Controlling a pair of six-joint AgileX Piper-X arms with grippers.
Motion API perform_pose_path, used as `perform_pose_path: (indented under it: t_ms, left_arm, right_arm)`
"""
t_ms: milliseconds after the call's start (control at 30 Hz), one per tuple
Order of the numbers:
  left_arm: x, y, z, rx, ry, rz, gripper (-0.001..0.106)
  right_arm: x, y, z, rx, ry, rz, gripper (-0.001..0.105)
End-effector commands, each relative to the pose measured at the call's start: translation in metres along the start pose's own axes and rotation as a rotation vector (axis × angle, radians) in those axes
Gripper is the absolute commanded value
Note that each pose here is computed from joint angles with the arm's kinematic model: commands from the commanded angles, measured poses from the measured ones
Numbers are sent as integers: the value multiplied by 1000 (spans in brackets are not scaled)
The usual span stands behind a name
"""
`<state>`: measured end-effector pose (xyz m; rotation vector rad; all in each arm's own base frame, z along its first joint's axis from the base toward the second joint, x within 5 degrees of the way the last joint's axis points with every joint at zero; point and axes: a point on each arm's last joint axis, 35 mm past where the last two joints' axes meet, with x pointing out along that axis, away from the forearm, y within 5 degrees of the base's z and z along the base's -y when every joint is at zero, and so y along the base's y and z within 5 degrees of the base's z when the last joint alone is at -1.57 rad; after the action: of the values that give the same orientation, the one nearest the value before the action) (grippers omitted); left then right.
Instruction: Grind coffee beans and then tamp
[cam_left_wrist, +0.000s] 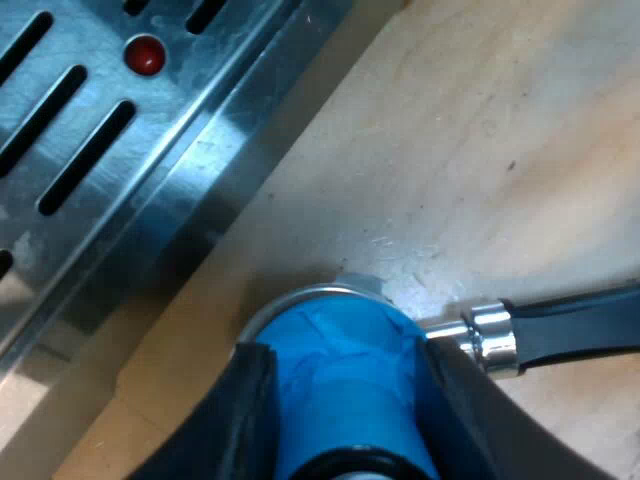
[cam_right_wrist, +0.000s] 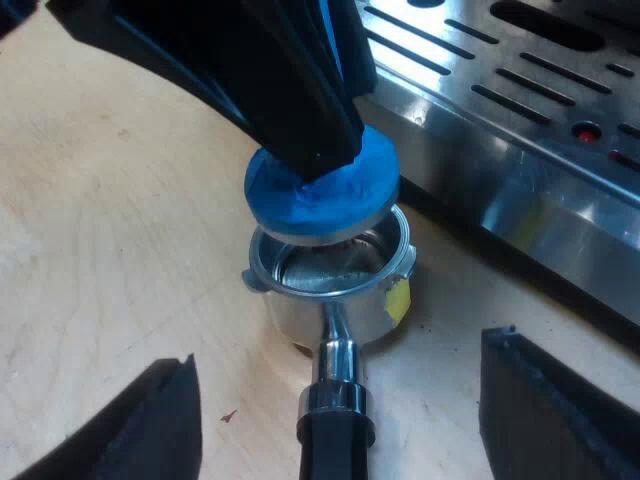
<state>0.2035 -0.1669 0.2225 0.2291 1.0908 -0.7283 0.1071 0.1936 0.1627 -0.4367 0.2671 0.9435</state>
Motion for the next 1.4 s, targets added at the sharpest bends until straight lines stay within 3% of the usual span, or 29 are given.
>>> perform_pose_path:
  t_ms: [33, 500, 700, 1167, 1400]
  left_arm:
    - [-1, 1, 3, 3, -14, 17, 0]
    - [0, 1, 3, 2, -10, 0, 0]
    - [18, 4, -1, -17, 66, 3, 0]
    - [21, 5, 1, -16, 44, 6, 0]
    - [33, 7, -2, -24, 89, -3, 0]
  right_arm:
    - [0, -2, 3, -7, -16, -7, 60]
    - [0, -2, 3, -1, -16, -7, 60]
    - [0, -2, 3, 11, -16, -6, 60]
    - [0, -2, 3, 15, -16, -6, 60]
    - [0, -2, 3, 15, -16, -6, 60]
